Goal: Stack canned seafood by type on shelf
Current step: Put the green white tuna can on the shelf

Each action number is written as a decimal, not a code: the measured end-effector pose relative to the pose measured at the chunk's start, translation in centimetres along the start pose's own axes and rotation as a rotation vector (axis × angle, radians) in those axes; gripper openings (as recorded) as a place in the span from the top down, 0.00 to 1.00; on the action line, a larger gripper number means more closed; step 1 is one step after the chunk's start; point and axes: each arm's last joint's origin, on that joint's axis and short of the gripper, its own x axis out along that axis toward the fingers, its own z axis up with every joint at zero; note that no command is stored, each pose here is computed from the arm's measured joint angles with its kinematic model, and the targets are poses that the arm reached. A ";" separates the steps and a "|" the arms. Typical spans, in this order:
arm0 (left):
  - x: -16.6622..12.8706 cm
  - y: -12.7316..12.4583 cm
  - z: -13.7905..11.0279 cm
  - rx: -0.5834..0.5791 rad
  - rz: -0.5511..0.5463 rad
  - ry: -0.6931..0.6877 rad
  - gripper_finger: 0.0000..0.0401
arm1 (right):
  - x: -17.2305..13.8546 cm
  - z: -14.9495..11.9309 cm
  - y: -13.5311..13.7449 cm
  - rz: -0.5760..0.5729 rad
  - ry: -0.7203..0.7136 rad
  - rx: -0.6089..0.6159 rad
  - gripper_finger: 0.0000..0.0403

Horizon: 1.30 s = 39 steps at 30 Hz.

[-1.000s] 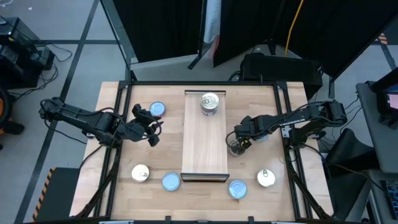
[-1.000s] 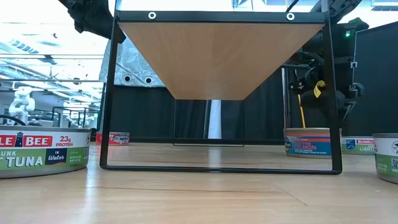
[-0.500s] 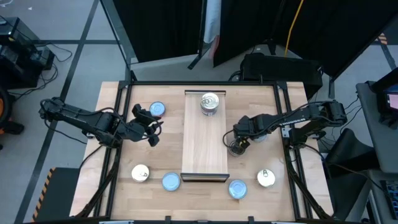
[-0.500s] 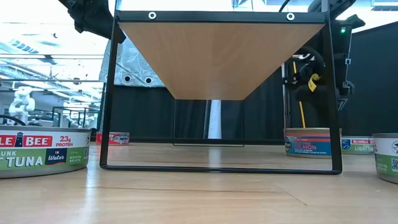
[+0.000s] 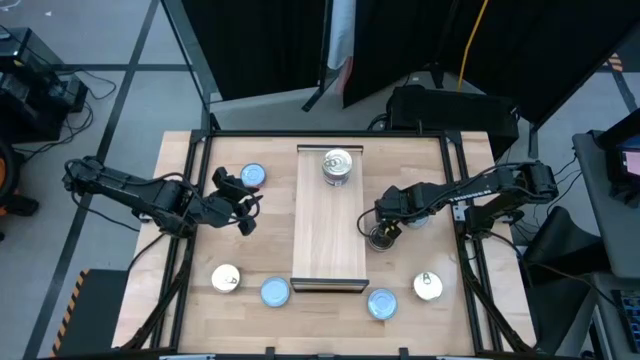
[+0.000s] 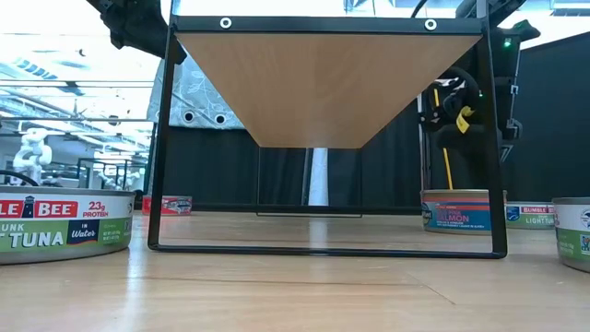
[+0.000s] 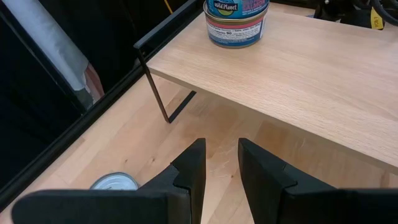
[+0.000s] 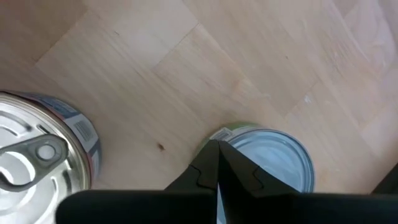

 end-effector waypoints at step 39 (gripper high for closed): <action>0.0 0.0 0.0 -0.001 -0.007 0.003 0.76 | 1.3 0.3 -1.0 0.051 0.059 -0.012 1.00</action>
